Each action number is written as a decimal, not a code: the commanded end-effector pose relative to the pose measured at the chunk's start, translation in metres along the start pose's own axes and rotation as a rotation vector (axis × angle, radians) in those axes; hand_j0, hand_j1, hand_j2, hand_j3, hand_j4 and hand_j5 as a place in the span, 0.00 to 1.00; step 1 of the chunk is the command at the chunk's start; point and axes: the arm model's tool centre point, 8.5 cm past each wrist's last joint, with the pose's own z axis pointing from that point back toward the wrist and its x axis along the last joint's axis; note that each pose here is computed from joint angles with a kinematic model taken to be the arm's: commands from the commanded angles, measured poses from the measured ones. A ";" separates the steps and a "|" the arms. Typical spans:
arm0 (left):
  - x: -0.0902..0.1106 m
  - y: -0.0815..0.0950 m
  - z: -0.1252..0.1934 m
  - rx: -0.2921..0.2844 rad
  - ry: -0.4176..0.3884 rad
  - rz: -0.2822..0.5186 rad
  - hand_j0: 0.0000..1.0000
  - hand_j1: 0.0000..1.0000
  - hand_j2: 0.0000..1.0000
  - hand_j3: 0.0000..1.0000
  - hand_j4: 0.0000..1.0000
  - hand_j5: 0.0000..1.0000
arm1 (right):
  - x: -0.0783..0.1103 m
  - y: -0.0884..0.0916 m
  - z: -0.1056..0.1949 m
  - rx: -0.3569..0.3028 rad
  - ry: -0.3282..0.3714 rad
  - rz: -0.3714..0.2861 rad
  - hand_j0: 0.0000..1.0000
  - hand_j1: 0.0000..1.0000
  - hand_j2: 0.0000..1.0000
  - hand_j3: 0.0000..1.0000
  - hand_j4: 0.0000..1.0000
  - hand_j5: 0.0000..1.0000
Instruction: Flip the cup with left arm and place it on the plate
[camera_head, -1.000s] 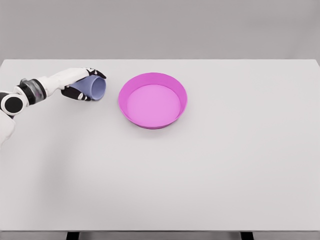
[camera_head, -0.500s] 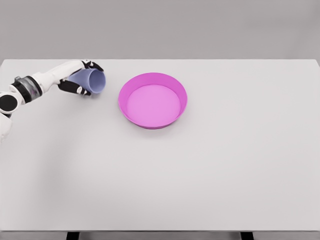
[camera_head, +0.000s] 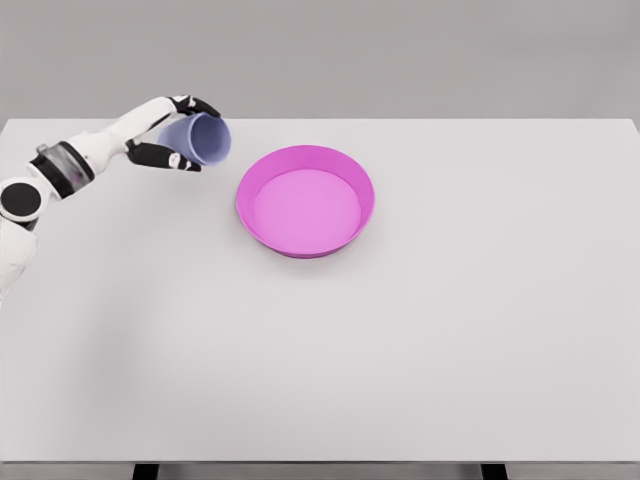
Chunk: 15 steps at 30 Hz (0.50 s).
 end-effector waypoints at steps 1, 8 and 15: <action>0.012 0.001 -0.008 0.026 -0.050 0.030 0.69 0.69 0.69 0.69 0.69 0.69 | 0.000 0.000 0.000 0.000 -0.001 0.000 1.00 1.00 1.00 1.00 1.00 1.00; 0.032 -0.013 -0.029 0.029 -0.119 0.070 0.67 0.67 0.67 0.67 0.67 0.67 | 0.000 0.000 0.000 0.000 0.000 0.000 1.00 1.00 1.00 1.00 1.00 1.00; 0.053 -0.034 -0.040 -0.004 -0.206 0.143 0.66 0.66 0.66 0.66 0.66 0.66 | 0.000 0.000 0.000 0.000 0.000 0.000 1.00 1.00 1.00 1.00 1.00 1.00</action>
